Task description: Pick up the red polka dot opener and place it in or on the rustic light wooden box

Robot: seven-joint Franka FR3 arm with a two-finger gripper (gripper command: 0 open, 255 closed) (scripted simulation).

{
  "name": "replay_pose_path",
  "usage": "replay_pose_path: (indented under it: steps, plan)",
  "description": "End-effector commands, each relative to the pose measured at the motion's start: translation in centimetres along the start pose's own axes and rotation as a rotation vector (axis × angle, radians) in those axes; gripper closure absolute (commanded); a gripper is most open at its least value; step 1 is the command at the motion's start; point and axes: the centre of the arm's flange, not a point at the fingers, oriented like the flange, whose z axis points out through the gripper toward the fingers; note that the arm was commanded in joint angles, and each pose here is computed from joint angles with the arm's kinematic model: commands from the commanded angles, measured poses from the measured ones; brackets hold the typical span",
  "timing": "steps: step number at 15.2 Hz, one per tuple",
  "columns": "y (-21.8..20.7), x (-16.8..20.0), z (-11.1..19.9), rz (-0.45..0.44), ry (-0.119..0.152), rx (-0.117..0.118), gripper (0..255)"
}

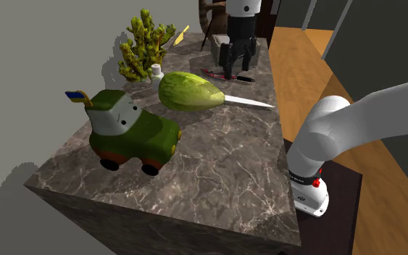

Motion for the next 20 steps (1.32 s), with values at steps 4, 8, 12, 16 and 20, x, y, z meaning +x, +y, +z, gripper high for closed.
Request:
replay_pose_path:
  steps: [4, 8, 12, 16, 20]
  plan:
    - [2.5, 2.3, 1.1, -0.045, 0.014, -0.021, 0]
    - [5.7, 5.6, 2.5, -0.105, 0.033, -0.048, 0]
    - [8.7, 9.2, 3.8, -0.165, 0.052, -0.075, 0]
    - [11.4, 12.7, 4.8, -0.222, 0.070, -0.102, 0]
    - [11.6, 12.9, 6.9, -0.222, 0.070, -0.102, 0]
